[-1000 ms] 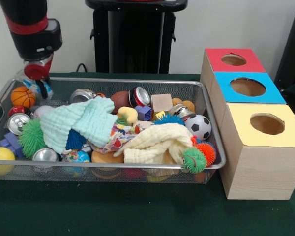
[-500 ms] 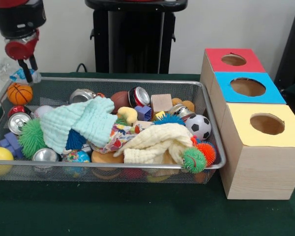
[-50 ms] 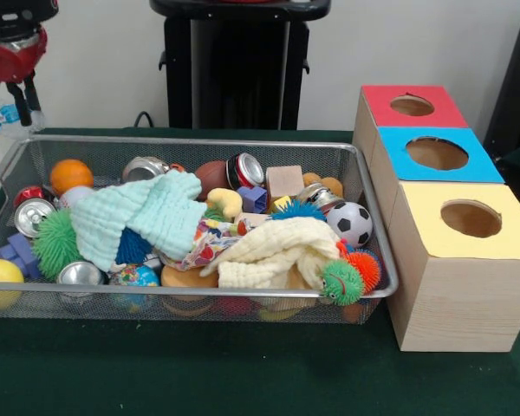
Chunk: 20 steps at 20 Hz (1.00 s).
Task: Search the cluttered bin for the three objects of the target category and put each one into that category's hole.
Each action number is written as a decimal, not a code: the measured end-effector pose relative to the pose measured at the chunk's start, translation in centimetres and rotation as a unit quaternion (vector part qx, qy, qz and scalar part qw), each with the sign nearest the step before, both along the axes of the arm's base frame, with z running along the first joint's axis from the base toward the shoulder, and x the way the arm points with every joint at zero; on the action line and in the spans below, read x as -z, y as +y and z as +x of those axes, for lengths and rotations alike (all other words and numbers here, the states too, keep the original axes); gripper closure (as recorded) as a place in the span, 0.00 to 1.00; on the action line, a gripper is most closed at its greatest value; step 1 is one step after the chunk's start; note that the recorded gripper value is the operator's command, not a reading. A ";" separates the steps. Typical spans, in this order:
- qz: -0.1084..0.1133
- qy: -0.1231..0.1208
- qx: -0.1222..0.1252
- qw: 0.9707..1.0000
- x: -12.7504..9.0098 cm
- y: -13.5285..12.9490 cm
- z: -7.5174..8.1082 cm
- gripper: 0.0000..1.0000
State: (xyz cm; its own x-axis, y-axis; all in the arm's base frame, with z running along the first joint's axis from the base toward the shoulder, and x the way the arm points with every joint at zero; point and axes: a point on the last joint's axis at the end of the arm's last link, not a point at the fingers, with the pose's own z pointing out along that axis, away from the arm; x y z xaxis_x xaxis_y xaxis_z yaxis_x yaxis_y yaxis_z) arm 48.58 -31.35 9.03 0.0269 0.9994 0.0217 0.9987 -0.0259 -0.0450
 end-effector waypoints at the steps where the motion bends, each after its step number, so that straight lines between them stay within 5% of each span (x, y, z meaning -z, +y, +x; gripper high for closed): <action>1: -0.002 -0.003 -0.001 1.000 -0.3 0.0 0.2 1.00; 10: -0.015 -0.020 -0.017 1.000 -2.8 1.0 1.9 1.00; 20: -0.007 -0.026 -0.062 0.998 -5.7 5.9 4.8 1.00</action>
